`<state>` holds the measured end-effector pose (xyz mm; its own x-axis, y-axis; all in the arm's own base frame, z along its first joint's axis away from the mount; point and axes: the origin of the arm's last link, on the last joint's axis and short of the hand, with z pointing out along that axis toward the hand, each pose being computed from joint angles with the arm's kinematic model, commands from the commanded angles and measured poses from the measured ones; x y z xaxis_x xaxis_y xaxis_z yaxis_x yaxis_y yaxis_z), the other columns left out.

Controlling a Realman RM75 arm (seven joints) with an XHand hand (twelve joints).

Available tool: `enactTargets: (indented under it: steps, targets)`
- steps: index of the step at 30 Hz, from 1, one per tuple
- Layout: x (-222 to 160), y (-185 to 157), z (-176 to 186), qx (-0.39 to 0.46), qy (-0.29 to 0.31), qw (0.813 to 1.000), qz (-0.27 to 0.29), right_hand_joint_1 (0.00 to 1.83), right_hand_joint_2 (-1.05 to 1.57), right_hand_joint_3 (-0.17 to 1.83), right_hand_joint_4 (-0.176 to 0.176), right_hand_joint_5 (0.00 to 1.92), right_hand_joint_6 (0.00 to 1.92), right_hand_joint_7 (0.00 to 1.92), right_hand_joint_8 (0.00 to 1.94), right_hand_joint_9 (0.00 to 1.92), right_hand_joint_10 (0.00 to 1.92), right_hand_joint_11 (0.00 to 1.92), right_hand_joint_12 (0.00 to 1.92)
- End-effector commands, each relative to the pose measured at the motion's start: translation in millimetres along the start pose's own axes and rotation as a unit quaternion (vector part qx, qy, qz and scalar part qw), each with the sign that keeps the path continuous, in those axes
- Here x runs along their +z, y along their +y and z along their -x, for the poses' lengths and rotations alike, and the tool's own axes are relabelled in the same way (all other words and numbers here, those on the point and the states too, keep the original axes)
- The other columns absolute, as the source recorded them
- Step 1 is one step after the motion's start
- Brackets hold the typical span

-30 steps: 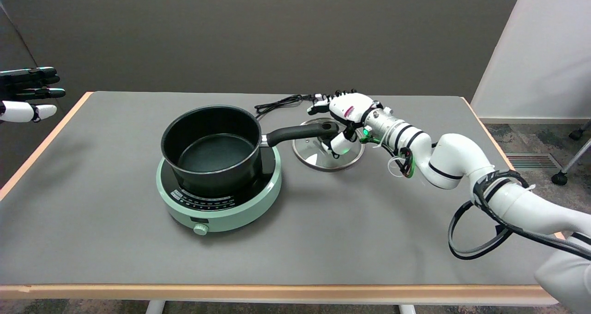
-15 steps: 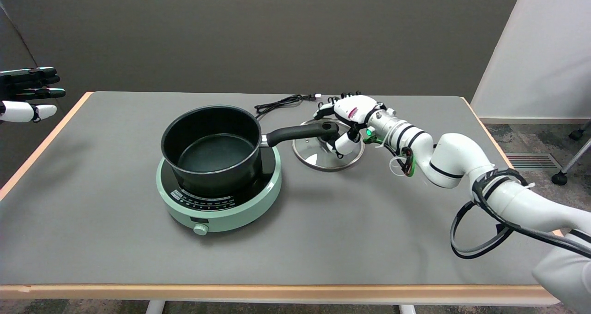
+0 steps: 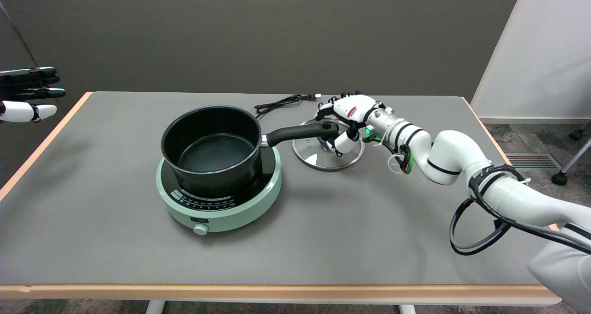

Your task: Pick up the pot lid.

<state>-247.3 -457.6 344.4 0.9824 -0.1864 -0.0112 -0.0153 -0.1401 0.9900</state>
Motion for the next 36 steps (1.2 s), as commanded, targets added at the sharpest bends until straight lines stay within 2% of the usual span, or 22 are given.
enactTargets:
  steps: [1,6,8,13,19,22,25,27,29,31,33,36]
  targets:
    - [3.6,-0.7,8.0,0.008,-0.013,1.0,0.003,0.94,0.59,0.99,0.141,0.5,0.32,0.5,0.18,0.51,0.29,0.31,0.5]
    - [4.6,1.9,10.5,0.01,-0.017,1.0,0.008,0.94,0.59,0.99,0.143,0.51,0.32,0.5,0.18,0.51,0.29,0.31,0.5]
    - [5.8,2.0,11.0,0.012,-0.018,1.0,0.009,0.87,0.61,1.03,0.157,0.49,0.38,0.5,0.18,0.49,0.33,0.29,0.54]
    - [6.8,2.5,9.8,0.012,-0.017,1.0,0.009,0.87,0.61,1.02,0.175,0.51,0.41,0.53,0.18,0.5,0.34,0.3,0.54]
    - [8.0,2.8,7.7,0.012,-0.015,1.0,0.008,0.94,0.63,0.94,0.176,0.58,0.43,0.56,0.21,0.56,0.3,0.33,0.48]
    - [8.0,2.6,7.9,0.012,-0.015,1.0,0.008,0.97,0.66,0.91,0.176,0.59,0.47,0.62,0.25,0.59,0.33,0.34,0.47]
    - [8.0,2.6,7.9,0.012,-0.015,1.0,0.008,0.91,0.66,0.97,0.176,0.58,0.54,0.68,0.3,0.6,0.41,0.33,0.53]
    - [8.0,2.6,7.9,0.012,-0.015,1.0,0.008,0.97,0.69,0.86,0.176,0.61,0.52,0.7,0.32,0.63,0.4,0.36,0.47]
    - [8.0,2.5,7.9,0.012,-0.015,1.0,0.008,0.98,0.67,0.89,0.176,0.62,0.56,0.72,0.33,0.65,0.42,0.36,0.49]
    - [8.3,2.2,7.1,0.012,-0.014,1.0,0.007,0.91,0.68,0.93,0.176,0.62,0.61,0.72,0.41,0.65,0.49,0.35,0.51]
    - [8.3,2.0,6.9,0.012,-0.014,1.0,0.006,0.96,0.69,0.86,0.176,0.64,0.64,0.75,0.47,0.7,0.51,0.38,0.49]
    - [8.7,1.9,5.6,0.011,-0.012,1.0,0.005,0.95,0.71,0.83,0.176,0.64,0.75,0.73,0.69,0.68,0.7,0.42,0.49]
